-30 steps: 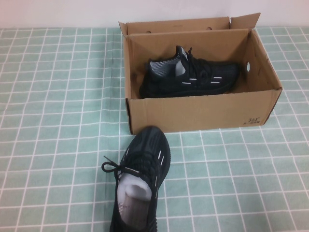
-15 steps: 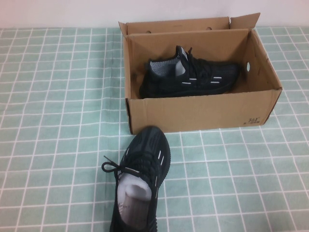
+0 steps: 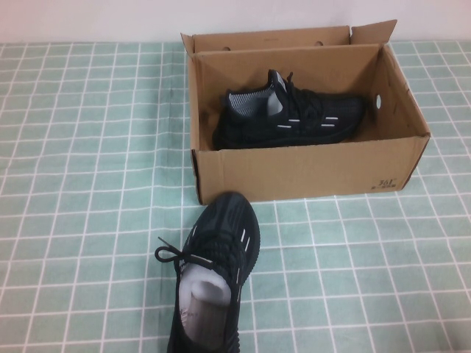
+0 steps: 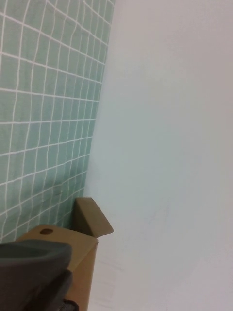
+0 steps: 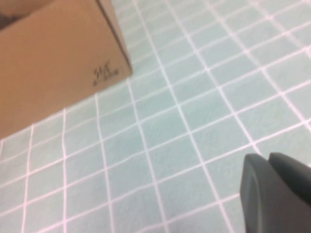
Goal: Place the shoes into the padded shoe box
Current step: Pick up the shoe from the table
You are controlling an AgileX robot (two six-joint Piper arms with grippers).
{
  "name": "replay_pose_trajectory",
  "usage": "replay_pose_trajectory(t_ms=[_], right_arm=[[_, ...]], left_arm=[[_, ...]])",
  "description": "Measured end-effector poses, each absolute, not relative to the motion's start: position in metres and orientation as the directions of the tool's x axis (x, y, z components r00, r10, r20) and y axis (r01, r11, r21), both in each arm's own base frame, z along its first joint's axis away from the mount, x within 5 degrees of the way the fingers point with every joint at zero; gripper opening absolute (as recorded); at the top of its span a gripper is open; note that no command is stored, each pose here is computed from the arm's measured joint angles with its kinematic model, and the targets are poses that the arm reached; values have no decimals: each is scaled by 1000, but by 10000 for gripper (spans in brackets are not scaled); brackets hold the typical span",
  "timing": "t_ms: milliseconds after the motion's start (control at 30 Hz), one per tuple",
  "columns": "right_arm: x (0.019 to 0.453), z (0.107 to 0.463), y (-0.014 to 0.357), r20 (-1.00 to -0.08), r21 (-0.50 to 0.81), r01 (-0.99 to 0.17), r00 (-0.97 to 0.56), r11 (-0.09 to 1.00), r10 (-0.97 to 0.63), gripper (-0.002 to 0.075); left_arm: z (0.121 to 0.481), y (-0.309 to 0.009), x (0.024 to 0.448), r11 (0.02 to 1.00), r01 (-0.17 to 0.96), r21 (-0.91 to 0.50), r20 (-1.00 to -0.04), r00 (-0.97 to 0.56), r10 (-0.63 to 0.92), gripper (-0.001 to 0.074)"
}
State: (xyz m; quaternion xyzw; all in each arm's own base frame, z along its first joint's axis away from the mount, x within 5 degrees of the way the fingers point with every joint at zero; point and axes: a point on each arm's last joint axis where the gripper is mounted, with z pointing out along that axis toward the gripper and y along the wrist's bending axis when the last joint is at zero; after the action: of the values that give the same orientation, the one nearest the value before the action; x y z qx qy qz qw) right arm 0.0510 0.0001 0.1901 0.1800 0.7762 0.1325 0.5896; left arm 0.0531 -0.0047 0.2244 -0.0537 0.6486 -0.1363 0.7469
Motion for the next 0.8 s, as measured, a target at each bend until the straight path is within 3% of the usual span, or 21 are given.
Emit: replay_pose_trajectory(t_ms=[267, 567, 800], right_arm=[[50, 180, -1, -867, 418, 140, -233, 897, 441, -5], [50, 180, -1, -868, 415, 141, -233, 899, 438, -8], [50, 180, -1, -868, 415, 141, -234, 899, 438, -8]], left_arm=[[245, -9, 48, 953, 179, -245, -961, 86, -263, -4], [307, -21, 68, 952, 234, -197, -978, -119, -173, -4], [361, -25, 90, 943, 259, -211, -977, -98, -192, -4]])
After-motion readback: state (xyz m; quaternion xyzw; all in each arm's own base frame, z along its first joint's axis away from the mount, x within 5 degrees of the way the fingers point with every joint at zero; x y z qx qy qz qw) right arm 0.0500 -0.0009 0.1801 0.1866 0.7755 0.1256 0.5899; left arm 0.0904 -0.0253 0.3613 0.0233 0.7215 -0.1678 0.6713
